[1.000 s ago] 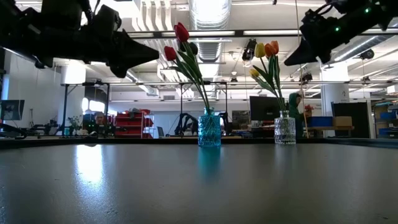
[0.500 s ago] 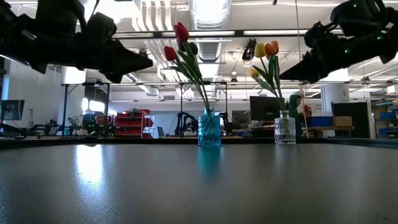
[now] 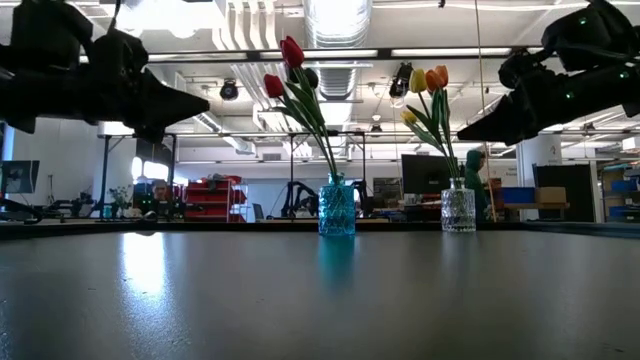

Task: Sort flowers into vase by color
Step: Return to Home Position

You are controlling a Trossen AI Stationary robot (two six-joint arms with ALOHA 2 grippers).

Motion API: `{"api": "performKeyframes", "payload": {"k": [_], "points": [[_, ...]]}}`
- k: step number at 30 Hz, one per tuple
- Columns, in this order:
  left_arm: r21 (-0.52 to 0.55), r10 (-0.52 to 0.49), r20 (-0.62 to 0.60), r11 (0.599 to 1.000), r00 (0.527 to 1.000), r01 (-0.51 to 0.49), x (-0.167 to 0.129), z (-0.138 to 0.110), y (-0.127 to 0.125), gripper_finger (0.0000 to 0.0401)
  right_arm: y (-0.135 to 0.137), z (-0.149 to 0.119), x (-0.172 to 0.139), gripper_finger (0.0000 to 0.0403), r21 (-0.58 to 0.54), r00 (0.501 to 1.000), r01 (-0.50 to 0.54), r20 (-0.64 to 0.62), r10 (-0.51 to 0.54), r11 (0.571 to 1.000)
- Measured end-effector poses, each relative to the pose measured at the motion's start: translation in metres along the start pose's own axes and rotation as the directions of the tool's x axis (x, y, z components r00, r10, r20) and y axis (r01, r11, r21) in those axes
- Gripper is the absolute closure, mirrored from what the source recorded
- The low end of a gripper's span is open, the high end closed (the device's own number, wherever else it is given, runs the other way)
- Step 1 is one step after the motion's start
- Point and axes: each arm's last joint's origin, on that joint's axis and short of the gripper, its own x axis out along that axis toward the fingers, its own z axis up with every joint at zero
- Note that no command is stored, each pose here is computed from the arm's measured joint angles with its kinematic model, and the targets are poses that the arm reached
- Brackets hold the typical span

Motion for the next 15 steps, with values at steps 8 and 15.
{"api": "performKeyframes", "payload": {"k": [8, 15], "points": [[0.019, 0.005, 0.002, 1.0, 1.0, -0.005, -0.006, 0.004, 0.001, 0.0401, 0.003, -0.003, -0.011, 0.0394, 0.03, 0.996, 0.045, 0.072, -0.047, 0.999], [0.025, 0.054, -0.017, 0.998, 0.998, -0.053, -0.012, 0.004, 0.003, 0.0401, 0.011, -0.009, -0.014, 0.0394, 0.023, 0.995, 0.019, 0.098, -0.021, 1.0]]}}
